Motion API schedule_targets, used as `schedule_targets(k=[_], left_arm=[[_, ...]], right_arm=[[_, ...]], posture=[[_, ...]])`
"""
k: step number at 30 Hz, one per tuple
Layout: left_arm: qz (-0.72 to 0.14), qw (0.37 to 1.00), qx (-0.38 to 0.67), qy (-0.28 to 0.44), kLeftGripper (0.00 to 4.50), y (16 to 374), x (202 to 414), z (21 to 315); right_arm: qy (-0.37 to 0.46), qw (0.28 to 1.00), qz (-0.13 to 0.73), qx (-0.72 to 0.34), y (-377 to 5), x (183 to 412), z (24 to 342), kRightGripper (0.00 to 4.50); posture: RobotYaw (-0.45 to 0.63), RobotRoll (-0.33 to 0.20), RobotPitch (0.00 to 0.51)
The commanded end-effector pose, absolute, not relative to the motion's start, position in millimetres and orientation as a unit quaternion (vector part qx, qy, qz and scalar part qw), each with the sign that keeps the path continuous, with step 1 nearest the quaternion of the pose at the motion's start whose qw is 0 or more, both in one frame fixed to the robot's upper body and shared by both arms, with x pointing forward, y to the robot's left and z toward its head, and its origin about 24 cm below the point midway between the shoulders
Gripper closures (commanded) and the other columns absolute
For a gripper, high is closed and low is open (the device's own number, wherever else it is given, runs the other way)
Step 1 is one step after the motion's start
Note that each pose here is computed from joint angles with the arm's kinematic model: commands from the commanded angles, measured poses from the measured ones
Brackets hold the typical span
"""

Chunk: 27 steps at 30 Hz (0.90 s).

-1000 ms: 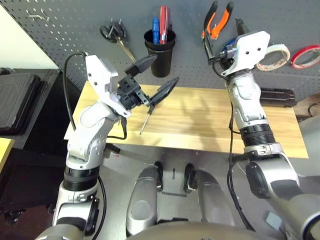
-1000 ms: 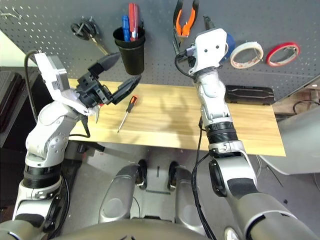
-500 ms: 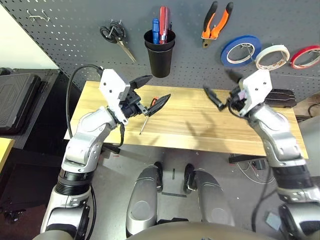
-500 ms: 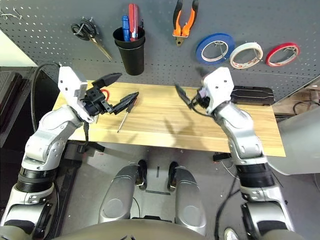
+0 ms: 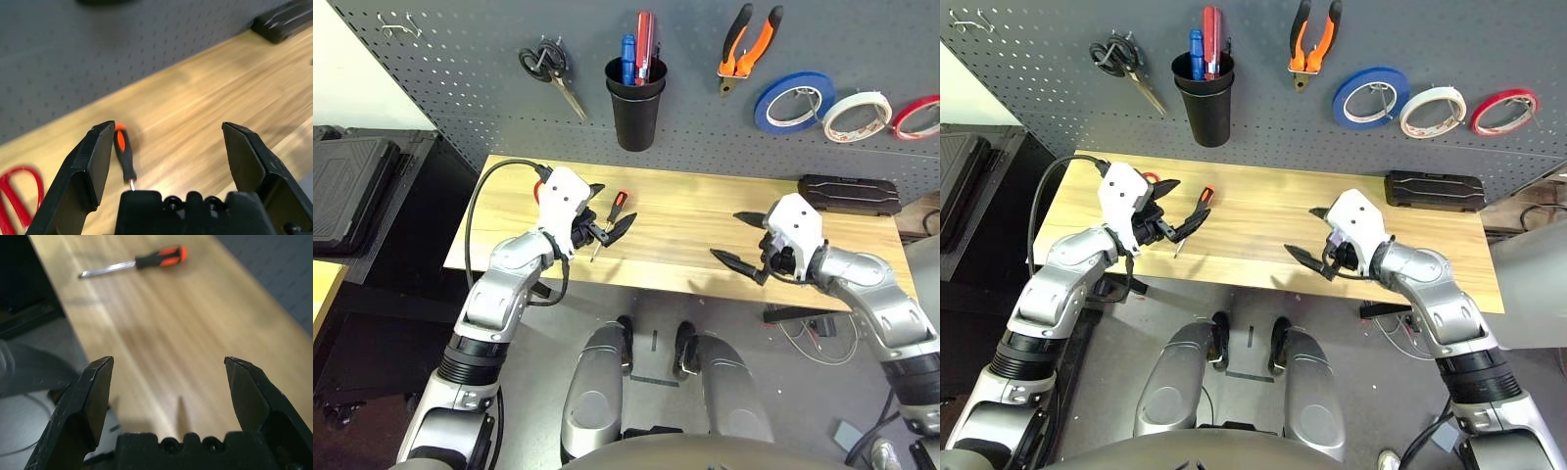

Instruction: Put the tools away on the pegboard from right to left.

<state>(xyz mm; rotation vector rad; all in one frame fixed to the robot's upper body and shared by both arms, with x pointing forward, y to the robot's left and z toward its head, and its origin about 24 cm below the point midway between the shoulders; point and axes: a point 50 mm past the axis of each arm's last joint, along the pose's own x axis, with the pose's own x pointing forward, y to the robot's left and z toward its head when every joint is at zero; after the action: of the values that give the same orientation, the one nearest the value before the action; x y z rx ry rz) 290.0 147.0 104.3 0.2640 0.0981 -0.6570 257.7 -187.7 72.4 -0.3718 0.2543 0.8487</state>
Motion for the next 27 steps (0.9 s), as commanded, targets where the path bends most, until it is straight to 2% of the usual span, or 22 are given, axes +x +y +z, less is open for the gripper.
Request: schedule_targets(k=[1,16,27], left_arm=[[-0.309,0.938,0.139,0.078,0.0,144.0,292.7,90.0],[-0.239,0.934,0.148,0.22,0.0,128.2,331.6,58.7],[-0.182,0.933,0.132,0.282,0.0,126.5,356.4,42.7]], right_arm=[[0.144,0.881,0.412,-0.181,-186.6,252.0,57.1,0.01],[0.18,0.868,0.411,-0.214,-171.4,247.1,27.0,0.01],[0.174,0.87,0.407,-0.215,-158.8,243.2,21.4,0.01]], posture=[[0.19,0.0,0.282],[0.15,0.0,0.312],[0.1,0.0,0.336]])
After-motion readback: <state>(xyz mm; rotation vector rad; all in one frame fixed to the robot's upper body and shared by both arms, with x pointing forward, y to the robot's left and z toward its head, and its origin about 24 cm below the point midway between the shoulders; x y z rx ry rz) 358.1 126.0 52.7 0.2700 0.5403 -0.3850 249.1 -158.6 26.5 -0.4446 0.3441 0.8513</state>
